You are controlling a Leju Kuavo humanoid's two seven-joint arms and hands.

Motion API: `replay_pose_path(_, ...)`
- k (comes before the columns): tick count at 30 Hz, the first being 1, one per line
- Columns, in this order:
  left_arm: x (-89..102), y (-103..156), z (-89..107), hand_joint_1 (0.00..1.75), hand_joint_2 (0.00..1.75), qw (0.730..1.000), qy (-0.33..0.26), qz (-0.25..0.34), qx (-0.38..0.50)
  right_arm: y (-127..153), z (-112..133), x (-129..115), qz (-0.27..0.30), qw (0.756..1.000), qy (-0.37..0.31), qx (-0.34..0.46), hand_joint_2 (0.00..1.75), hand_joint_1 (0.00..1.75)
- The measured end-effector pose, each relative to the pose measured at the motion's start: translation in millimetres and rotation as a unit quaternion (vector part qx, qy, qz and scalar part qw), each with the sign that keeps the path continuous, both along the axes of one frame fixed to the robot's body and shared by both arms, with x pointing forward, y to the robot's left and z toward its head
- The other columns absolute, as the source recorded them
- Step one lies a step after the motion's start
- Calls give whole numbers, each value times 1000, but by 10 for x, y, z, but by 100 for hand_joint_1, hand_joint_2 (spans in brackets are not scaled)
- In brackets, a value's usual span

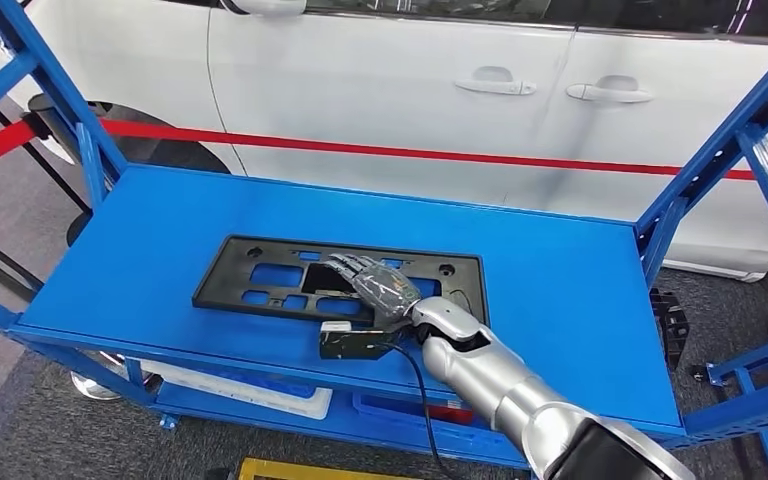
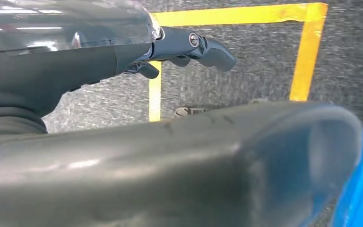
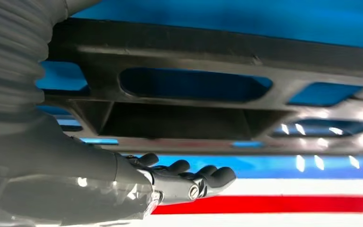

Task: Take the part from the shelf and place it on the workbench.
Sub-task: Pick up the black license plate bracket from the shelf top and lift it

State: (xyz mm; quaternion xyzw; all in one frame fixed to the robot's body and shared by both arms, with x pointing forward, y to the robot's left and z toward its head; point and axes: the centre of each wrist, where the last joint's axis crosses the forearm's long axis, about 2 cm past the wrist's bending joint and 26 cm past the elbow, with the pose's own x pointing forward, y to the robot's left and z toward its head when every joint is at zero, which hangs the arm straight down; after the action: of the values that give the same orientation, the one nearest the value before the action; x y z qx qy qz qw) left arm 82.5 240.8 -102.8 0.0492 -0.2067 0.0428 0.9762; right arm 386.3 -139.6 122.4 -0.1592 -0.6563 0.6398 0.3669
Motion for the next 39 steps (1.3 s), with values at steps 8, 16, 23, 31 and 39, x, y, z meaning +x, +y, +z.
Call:
replay_pose_path(8,-15,21,-5,0,0,1000,-3,10,-3,-182,142,231,-22,996,2,-83,175,0)
replay_pose_path(16,-52,30,-13,0,0,1000,-1,18,-6,-205,227,311,-37,991,-34,-120,175,132)
replay_pose_path(23,-82,46,-20,0,0,1000,-4,19,-5,-245,189,304,-46,990,-50,-127,175,175)
replay_pose_path(31,-75,50,-19,0,0,1000,-7,20,-6,-397,162,327,-64,988,-62,-128,175,175)
replay_pose_path(39,-77,50,-19,0,0,1000,-8,22,-6,-456,170,350,-68,987,-61,-133,175,175)
